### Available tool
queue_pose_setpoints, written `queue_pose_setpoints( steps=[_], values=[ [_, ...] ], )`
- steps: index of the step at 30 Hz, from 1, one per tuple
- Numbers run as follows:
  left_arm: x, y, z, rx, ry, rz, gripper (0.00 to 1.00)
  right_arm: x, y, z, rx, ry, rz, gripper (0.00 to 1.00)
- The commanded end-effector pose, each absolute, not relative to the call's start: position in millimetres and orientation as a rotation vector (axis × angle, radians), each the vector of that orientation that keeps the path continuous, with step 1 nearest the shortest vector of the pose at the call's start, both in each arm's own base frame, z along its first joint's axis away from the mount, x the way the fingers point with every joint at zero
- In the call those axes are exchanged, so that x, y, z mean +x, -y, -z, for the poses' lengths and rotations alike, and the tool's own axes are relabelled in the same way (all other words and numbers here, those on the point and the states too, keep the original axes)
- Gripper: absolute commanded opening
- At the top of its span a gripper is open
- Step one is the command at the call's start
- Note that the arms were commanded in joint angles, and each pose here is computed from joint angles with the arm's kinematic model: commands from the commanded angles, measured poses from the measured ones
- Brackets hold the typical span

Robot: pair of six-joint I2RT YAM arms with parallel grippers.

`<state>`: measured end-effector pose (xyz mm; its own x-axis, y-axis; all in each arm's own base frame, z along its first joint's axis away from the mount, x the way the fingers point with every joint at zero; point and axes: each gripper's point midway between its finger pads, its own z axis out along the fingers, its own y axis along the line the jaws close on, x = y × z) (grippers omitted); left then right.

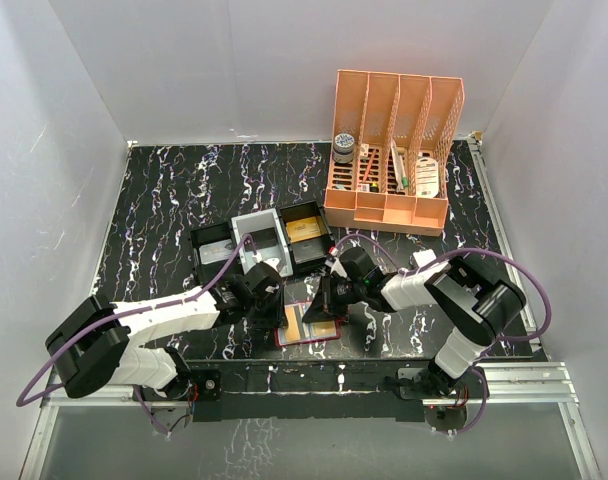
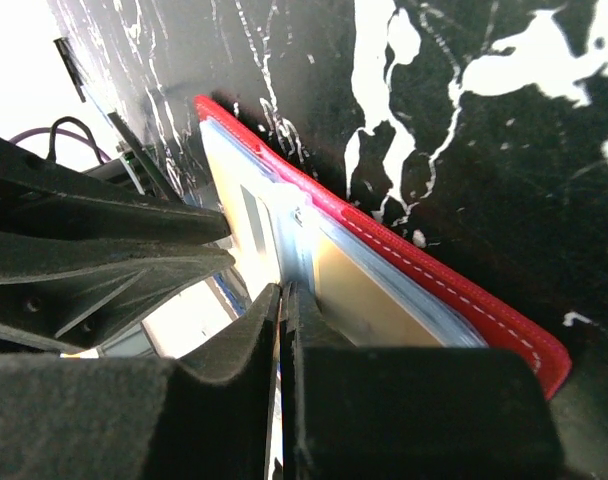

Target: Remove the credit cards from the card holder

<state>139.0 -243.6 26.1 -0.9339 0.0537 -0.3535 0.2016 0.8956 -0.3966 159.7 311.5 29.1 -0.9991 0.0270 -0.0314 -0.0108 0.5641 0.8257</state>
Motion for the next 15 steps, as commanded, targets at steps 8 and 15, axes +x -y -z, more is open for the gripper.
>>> queue_pose_setpoints(
  steps=[8, 15],
  values=[
    [125, 220, -12, 0.224, -2.782, 0.510, 0.19, 171, -303, -53, -0.041, -2.627, -1.506, 0.00],
    [129, 222, -16, 0.226, -2.766, 0.511, 0.19, 169, -299, -46, -0.026, -2.650, -1.475, 0.00]
  ],
)
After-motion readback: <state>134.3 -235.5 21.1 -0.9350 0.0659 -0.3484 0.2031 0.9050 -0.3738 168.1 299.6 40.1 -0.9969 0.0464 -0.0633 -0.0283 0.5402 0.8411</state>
